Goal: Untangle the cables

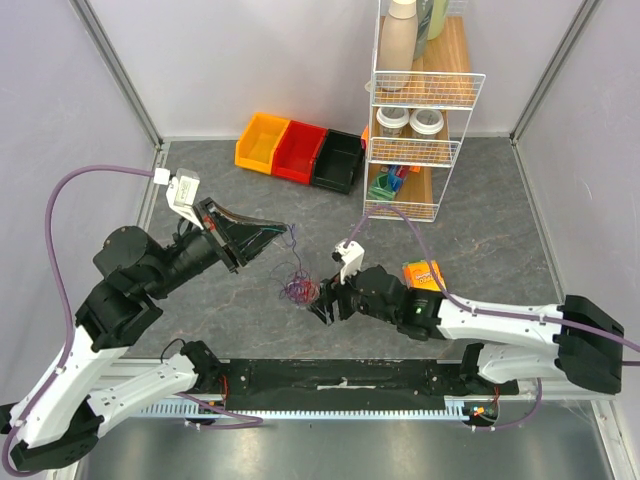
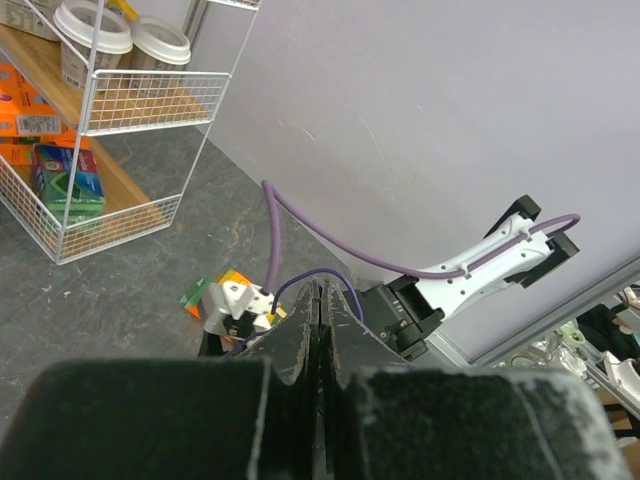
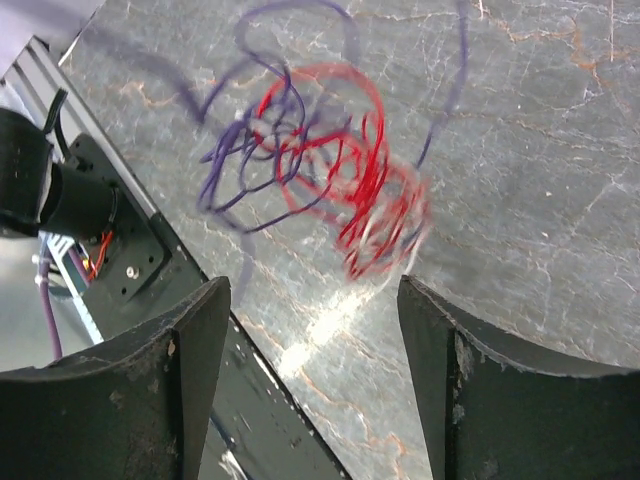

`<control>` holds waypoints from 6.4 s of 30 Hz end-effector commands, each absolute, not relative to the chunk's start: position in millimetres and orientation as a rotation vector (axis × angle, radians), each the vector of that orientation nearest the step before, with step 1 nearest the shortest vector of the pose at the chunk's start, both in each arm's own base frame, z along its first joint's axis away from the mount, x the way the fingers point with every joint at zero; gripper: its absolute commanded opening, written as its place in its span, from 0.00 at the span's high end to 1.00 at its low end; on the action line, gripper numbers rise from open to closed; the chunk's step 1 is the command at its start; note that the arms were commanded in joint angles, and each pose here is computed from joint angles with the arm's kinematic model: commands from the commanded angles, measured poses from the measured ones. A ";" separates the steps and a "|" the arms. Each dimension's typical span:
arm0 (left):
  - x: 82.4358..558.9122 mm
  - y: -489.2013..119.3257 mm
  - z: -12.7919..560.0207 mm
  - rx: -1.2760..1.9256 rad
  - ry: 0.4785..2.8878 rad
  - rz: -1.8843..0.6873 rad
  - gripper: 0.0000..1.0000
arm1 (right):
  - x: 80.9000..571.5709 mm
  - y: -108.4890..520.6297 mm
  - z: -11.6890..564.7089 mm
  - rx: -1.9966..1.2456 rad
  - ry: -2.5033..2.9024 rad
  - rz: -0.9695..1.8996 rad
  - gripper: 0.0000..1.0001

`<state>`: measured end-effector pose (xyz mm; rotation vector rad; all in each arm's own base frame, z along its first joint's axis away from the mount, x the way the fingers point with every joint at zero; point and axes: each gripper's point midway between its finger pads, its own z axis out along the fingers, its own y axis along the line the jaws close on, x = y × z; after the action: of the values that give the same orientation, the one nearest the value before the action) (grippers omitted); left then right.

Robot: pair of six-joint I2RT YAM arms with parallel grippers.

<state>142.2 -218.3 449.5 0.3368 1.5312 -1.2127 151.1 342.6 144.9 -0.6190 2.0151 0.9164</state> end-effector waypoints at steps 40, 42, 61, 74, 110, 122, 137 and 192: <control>137.8 -169.9 538.6 0.284 1.303 -1.042 0.98 | 216.1 219.2 89.0 -0.307 2.222 0.280 0.54; 155.2 -181.0 504.7 0.278 1.393 -1.001 0.98 | 210.2 224.8 90.5 -0.365 2.242 0.306 0.47; 159.6 -194.3 352.2 0.276 1.742 -0.976 0.98 | 179.2 284.2 214.4 -0.528 1.937 0.719 0.23; 140.9 -195.4 358.3 0.259 1.733 -1.096 0.98 | 160.8 378.3 273.6 -0.690 1.637 1.092 0.44; 364.3 -210.7 401.9 -0.203 1.525 -0.848 0.98 | 162.8 213.2 235.7 -0.338 1.886 0.667 0.46; 482.2 -262.0 395.6 -0.134 1.422 -1.187 0.98 | 164.0 166.8 258.5 -0.247 1.808 0.597 0.44; 572.0 -295.6 333.8 -0.098 1.449 -1.249 0.98 | 166.3 171.4 253.3 -0.239 1.810 0.599 0.44; 545.9 -265.8 260.0 -0.171 2.024 -0.909 0.05 | 167.5 130.5 287.8 -0.084 1.913 0.444 0.42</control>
<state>584.4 -283.9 214.7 -0.1946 2.0203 -0.9485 168.9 148.7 274.2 -0.1544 1.9037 0.4794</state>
